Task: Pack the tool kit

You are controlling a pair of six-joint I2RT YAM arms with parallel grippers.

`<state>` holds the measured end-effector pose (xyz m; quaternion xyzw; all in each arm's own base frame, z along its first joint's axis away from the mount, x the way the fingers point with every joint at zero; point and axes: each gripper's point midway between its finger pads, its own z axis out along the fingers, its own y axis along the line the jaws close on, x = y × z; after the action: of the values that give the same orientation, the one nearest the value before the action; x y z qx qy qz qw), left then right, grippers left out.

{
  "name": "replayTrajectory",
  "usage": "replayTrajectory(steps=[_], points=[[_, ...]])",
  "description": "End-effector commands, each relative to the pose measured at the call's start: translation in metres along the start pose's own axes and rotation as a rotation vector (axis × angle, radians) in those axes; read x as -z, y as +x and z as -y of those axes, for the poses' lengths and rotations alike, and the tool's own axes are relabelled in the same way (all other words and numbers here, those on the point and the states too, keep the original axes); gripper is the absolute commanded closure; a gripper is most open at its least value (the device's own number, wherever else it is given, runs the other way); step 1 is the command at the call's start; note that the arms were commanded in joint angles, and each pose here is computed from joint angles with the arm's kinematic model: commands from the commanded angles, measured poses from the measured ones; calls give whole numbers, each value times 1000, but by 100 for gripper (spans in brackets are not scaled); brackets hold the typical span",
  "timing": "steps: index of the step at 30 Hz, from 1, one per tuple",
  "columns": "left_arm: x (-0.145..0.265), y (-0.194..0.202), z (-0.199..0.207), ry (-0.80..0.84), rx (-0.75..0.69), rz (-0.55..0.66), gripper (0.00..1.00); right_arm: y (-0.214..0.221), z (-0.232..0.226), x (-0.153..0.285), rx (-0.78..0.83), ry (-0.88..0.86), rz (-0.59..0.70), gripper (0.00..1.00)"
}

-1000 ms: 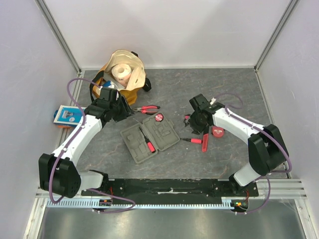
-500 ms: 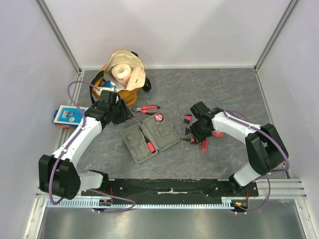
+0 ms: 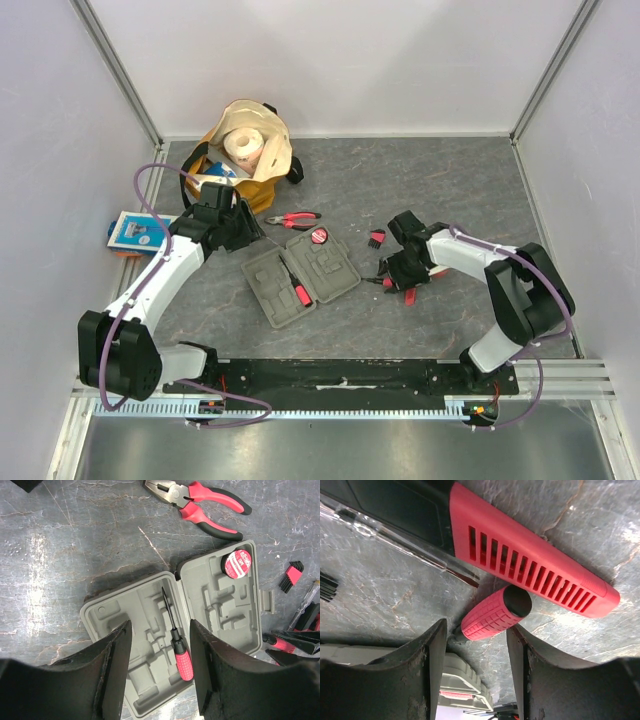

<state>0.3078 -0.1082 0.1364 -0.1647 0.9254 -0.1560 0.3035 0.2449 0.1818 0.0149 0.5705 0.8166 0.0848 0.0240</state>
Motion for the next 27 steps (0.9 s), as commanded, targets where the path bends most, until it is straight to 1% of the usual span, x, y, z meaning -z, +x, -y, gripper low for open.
replayTrajectory(steps=[1,2,4,6,10,12,15,16,22,24,27], points=[[2,-6,-3,-2,-34,36,44,-15,-7,-9,-67,-20,52,43],[2,-6,-4,-2,-32,32,43,-16,-7,-10,-69,-17,54,43],[1,-5,-5,-6,-30,29,44,-18,-6,-12,-70,-11,55,50],[1,-5,-4,-5,-32,28,44,-20,-7,-12,-67,-19,66,62],[1,-6,-5,-8,-30,32,44,-26,-13,-7,-58,-44,97,81],[1,-7,-5,-6,-30,35,44,-28,-19,-3,-45,-61,112,89],[1,-7,-5,-9,-29,36,44,-33,-27,5,-20,-78,146,98],[1,-7,-5,-8,-30,34,44,-36,-30,8,-10,-84,164,100],[2,-6,-9,-25,-21,34,44,-60,-52,43,32,-172,313,100],[2,-5,-10,-27,-21,32,44,-65,-59,54,61,-201,349,100],[2,-8,-14,-50,-20,47,44,-77,-70,76,133,-234,438,100]])
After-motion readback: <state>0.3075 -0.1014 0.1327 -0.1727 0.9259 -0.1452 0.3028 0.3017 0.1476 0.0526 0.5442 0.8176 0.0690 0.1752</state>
